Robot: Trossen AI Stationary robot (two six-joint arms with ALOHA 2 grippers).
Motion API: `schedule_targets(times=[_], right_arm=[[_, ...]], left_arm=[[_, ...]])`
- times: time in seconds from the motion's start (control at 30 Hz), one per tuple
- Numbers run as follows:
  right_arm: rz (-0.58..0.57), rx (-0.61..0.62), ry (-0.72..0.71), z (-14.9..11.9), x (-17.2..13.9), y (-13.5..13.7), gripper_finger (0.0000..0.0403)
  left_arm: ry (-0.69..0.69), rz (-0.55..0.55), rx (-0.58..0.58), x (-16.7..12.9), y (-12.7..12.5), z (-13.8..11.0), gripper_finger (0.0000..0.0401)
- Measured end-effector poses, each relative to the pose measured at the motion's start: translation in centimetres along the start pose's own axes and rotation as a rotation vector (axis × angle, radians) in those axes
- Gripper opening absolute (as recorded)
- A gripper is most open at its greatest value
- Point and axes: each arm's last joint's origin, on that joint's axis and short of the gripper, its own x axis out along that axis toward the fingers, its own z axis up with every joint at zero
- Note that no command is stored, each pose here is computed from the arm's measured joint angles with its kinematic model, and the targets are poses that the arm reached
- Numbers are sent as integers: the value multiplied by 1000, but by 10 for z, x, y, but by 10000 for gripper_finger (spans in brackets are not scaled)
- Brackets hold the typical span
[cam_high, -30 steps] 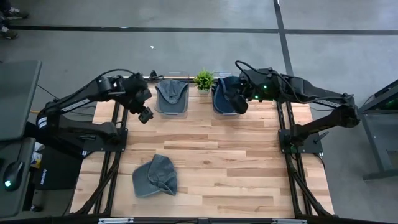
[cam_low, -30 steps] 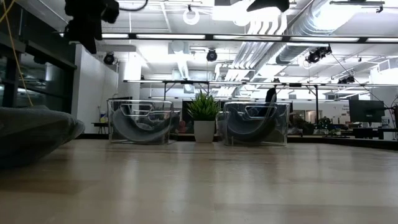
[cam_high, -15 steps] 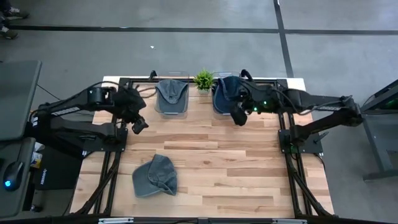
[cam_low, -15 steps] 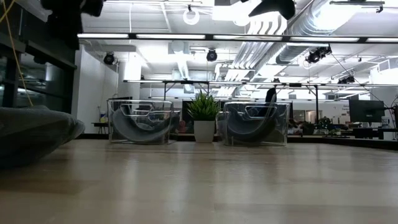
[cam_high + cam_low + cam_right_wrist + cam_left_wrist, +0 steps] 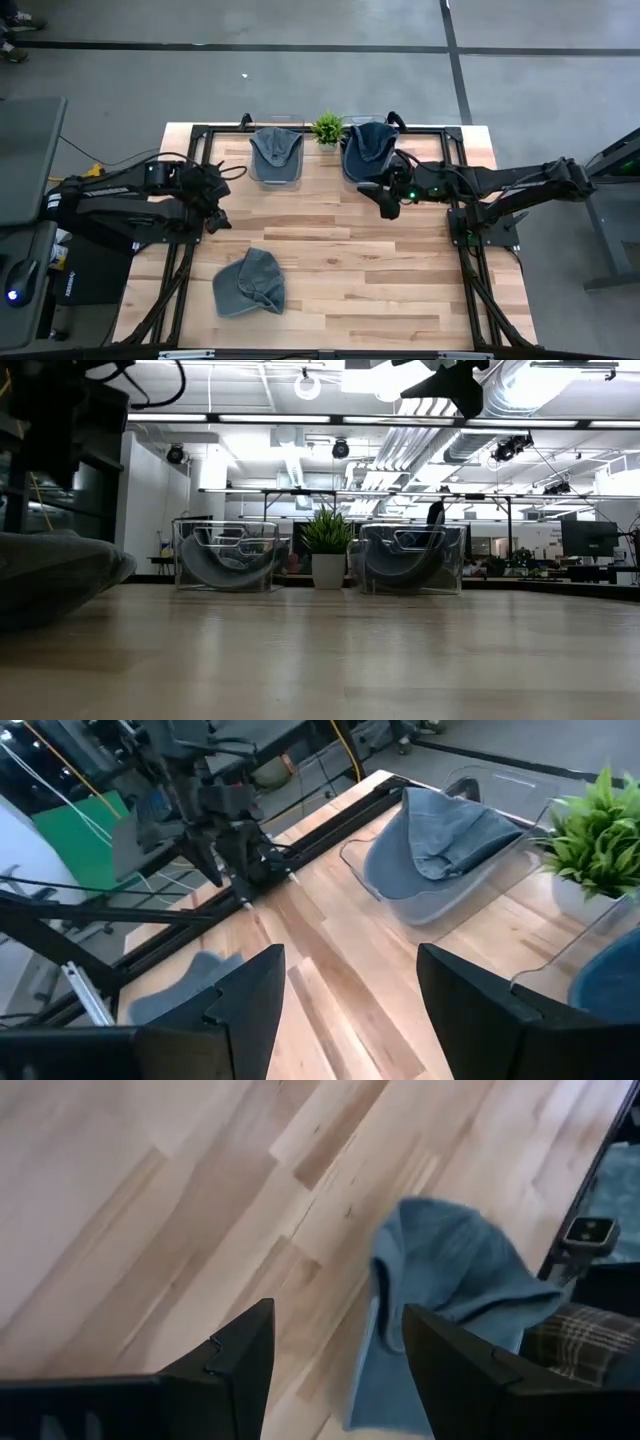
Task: Pick & Place hat
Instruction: Put the gray cap into the left transparent bin
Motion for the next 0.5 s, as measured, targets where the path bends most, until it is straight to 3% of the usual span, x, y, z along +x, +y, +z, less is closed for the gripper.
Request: schedule_targets(times=[0.5], right_arm=[[68,-21,54,-4,1,1,222]], left_arm=[[69,-228,115,42,23,-19,198]])
